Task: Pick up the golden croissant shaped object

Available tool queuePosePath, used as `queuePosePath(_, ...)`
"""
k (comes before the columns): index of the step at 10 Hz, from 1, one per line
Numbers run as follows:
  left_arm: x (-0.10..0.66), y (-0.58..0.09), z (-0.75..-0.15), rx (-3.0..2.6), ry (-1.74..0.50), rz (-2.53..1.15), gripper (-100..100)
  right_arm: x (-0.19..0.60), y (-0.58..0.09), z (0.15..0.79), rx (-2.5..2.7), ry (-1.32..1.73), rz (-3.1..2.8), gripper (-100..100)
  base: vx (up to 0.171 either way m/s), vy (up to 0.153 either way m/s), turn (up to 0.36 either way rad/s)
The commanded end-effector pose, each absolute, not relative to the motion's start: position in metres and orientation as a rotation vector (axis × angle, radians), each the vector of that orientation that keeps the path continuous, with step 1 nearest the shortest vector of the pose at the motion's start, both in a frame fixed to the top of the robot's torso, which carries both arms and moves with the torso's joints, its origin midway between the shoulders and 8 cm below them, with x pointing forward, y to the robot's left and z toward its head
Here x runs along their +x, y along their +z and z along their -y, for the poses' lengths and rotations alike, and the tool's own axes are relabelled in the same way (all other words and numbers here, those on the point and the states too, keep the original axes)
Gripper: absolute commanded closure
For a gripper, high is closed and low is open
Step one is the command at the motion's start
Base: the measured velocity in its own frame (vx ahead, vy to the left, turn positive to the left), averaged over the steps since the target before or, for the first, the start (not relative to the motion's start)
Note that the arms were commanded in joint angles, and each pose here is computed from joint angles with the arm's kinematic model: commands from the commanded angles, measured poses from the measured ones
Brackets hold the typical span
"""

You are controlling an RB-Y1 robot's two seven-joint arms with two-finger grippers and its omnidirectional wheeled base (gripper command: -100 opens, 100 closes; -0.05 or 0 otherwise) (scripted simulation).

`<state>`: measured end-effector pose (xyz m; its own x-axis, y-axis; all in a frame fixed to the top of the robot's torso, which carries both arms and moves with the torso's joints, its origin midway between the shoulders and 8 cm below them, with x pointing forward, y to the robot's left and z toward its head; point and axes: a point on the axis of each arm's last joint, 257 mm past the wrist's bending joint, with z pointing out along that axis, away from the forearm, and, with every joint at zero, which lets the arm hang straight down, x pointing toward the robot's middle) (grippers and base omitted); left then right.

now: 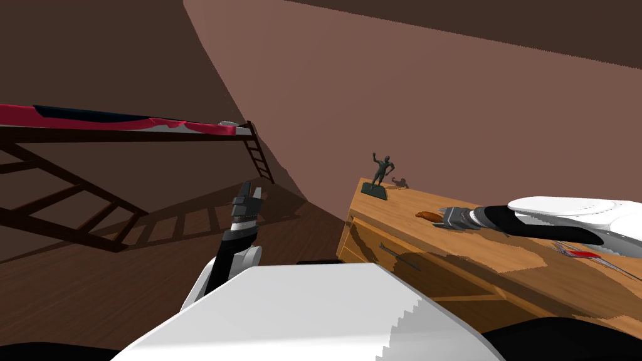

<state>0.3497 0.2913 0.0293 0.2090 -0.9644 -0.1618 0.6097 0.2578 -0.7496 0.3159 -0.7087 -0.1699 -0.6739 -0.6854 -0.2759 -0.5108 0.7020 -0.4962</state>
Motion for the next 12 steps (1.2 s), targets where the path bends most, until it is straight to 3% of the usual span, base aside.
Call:
queuePosePath(1,0.3497,0.0293,-0.2913,-0.613,-1.195,-0.703,0,0.3201,-0.172,0.7052,-0.878,-0.505,-2.457,-100,0.011,-0.005,-0.017)
queuePosePath(6,0.3497,0.0294,-0.2913,-0.613,-1.195,-0.703,0,0.3145,-0.1746,0.7097,-0.934,-0.532,-2.47,-100,0.0,0.0,0.0)
queuePosePath(7,0.3497,0.0294,-0.2913,-0.613,-1.195,-0.703,0,0.3141,-0.1747,0.7099,-0.936,-0.532,-2.471,100,0.0,0.0,0.0)
queuePosePath(11,0.3497,0.0294,-0.2913,-0.613,-1.195,-0.703,0,0.3141,-0.1748,0.7096,-0.937,-0.531,-2.472,100,0.0,0.0,0.0)
queuePosePath(12,0.3497,0.0294,-0.2913,-0.613,-1.195,-0.703,0,0.3141,-0.1748,0.7096,-0.937,-0.531,-2.472,0,0.0,0.0,0.0)
